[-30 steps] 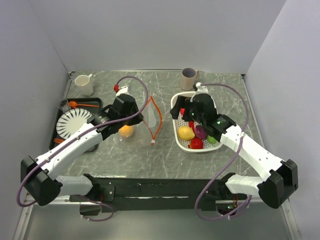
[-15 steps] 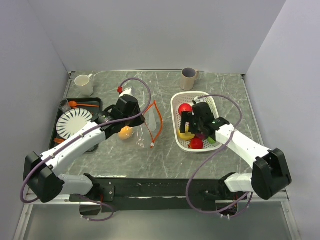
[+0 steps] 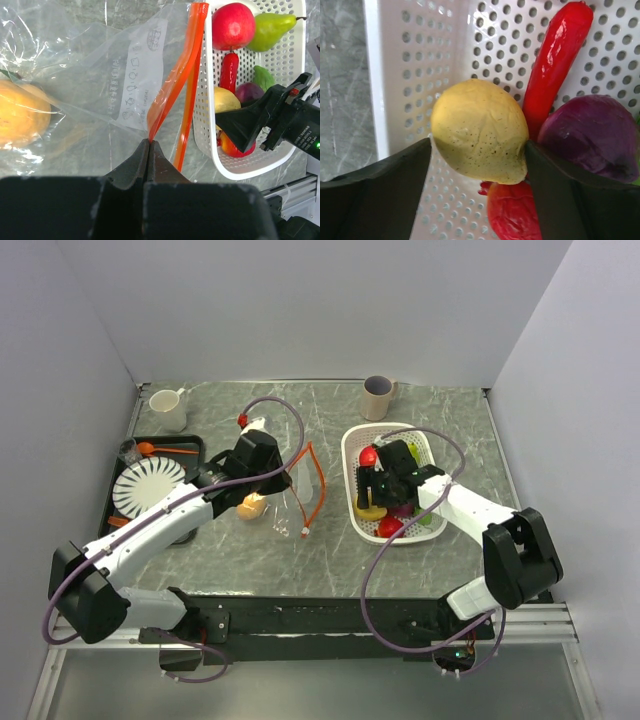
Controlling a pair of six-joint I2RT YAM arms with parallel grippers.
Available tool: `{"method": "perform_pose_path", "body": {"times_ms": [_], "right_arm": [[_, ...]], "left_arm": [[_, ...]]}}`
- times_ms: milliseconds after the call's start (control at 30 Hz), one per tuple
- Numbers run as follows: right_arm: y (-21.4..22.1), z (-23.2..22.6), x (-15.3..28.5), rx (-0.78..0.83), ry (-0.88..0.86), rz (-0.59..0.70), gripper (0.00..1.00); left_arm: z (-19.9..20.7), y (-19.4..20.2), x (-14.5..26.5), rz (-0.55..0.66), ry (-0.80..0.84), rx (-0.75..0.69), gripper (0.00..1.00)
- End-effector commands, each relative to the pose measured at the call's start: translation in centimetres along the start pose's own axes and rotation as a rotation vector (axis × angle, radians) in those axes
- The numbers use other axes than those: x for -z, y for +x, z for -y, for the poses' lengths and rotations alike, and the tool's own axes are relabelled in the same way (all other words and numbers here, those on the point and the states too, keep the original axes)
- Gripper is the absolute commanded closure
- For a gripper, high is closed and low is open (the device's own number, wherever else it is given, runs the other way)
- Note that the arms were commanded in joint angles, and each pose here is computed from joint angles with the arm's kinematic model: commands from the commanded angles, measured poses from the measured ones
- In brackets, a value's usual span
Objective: Place the food in the zip-top bag and seal the zipper
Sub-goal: Pick up the fake fruit from the bin.
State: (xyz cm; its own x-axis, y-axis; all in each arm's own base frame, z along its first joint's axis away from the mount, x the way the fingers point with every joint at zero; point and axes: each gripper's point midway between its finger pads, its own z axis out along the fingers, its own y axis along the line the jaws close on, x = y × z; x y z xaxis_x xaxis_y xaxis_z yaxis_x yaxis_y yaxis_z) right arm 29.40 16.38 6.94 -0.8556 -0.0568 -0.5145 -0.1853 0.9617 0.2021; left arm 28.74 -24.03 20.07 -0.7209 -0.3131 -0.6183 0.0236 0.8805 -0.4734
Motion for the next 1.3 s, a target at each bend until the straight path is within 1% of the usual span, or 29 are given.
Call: {"method": "perform_pose_path", "body": {"times_ms": [0, 67, 200, 267, 367, 500, 567, 700, 833, 1033, 1100, 1167, 1267], "right_arm": [[-0.6, -0.7, 0.4, 0.004, -0.034, -0.012, 0.21], [-0.6, -1.1, 0.6, 0.007, -0.055, -0.013, 0.14], [-0.7, -0.9, 0.8, 0.005, -0.047, -0.004, 0.13], [-0.4, -0.6, 0.5, 0.005, -0.03, -0.024, 0.14], [-0.3, -0.3, 0.1, 0.008, -0.008, -0.042, 0.23], [-0.4, -0.7, 0.2, 0.019, -0.029, -0.048, 0.53], [-0.9, -0.8, 0.5, 0.017, -0.035, -0.022, 0.6], [-2.3, -1.3, 2.1, -0.001, -0.052, 0.048, 0.67], [-4.2, -1.8, 4.5, -0.006, -0.068, 0.147, 0.67], [-5.2, -2.1, 6.5, -0.016, -0.081, 0.209, 0.68], [-5.3, -2.6, 6.7, -0.011, -0.112, 0.229, 0.68], [-5.7, -3.1, 7.5, -0.016, -0.152, 0.276, 0.67], [-6.1, -4.6, 8.8, -0.029, -0.241, 0.325, 0.67]], "left_arm": [[0.6, -0.6, -0.1, 0.016, 0.027, -0.024, 0.99], [0.6, -0.6, -0.2, 0.014, 0.027, -0.026, 0.99], [0.5, -0.4, -0.3, 0.013, 0.026, -0.025, 0.99], [0.4, -0.2, -0.3, 0.008, 0.026, -0.026, 0.99], [0.3, -0.2, -0.3, 0.008, 0.024, -0.023, 0.99], [0.1, -0.2, -0.1, 0.012, 0.018, -0.021, 0.99], [0.1, -0.1, -0.1, 0.012, 0.021, -0.021, 0.99], [0.1, 0.0, -0.2, 0.008, 0.022, -0.024, 0.99], [0.2, -0.1, -0.1, 0.009, 0.027, -0.022, 0.99], [0.3, 0.0, 0.0, 0.009, 0.031, -0.019, 0.99], [0.4, -0.1, 0.0, 0.011, 0.038, -0.018, 0.99], [0.5, -0.1, 0.0, 0.01, 0.043, -0.019, 0.99], [0.5, 0.0, -0.2, 0.005, 0.04, -0.021, 0.99]]}}
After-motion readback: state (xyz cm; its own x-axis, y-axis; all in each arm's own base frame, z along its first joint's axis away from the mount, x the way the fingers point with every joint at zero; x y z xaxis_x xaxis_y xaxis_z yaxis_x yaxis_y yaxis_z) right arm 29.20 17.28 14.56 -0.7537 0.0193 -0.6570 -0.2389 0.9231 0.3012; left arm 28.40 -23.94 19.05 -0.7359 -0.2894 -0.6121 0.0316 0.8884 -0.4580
